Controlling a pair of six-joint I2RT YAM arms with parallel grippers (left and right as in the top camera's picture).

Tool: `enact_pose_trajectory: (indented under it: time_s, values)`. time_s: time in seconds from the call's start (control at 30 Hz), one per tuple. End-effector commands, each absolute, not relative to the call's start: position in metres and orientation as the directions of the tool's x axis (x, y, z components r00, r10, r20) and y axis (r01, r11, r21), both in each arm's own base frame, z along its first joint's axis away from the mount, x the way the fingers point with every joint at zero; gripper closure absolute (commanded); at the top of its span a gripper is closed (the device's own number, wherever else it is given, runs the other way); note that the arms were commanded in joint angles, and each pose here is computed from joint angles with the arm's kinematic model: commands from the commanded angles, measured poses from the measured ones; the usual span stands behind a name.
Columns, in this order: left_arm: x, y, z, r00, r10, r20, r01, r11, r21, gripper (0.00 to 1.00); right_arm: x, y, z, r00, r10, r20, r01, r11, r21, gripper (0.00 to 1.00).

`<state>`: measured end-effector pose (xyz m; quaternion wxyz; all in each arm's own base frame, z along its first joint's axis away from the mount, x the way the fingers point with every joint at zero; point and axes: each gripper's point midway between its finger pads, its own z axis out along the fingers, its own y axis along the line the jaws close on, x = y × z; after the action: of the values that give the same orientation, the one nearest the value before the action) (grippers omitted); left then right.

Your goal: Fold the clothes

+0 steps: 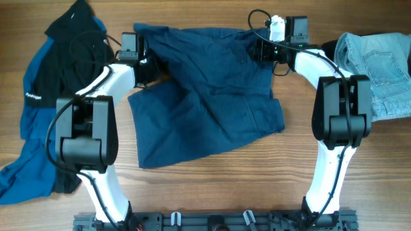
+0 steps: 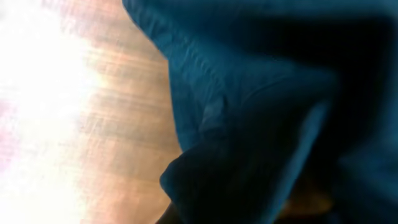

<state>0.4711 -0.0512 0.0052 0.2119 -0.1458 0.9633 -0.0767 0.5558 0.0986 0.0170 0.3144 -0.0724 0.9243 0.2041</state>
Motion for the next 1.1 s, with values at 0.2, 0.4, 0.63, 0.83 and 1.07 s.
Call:
enact_pose_trajectory:
  time_s: [0.2,0.4,0.63,0.83,1.07]
  values:
    - [0.462,-0.022,0.042,-0.846,-0.278,-0.454,-0.278,0.958,-0.07,0.96,0.562,0.099,0.035,-0.766,-0.024,-0.643,-0.277,0.915,0.295,0.21]
    - [0.429,0.002,0.06,-0.895,-0.188,-0.405,-0.25,0.962,0.107,0.96,0.561,0.096,0.034,-0.769,-0.021,-0.639,-0.271,0.916,0.295,0.22]
    - [0.365,-0.006,0.039,-0.977,-0.174,-0.125,-0.189,0.974,0.124,0.68,0.561,0.1,0.036,-0.766,-0.021,-0.643,-0.285,0.907,0.311,0.21]
    - [0.369,-0.006,0.039,-0.975,-0.174,-0.14,-0.191,0.974,0.121,0.4,0.546,0.129,0.046,-0.752,-0.079,-0.654,-0.436,0.804,0.404,0.21]
    - [0.401,0.001,0.046,-0.944,-0.173,-0.28,-0.216,0.967,0.133,0.47,0.534,0.144,0.036,-0.741,-0.188,-0.645,-0.496,0.802,0.335,0.21]
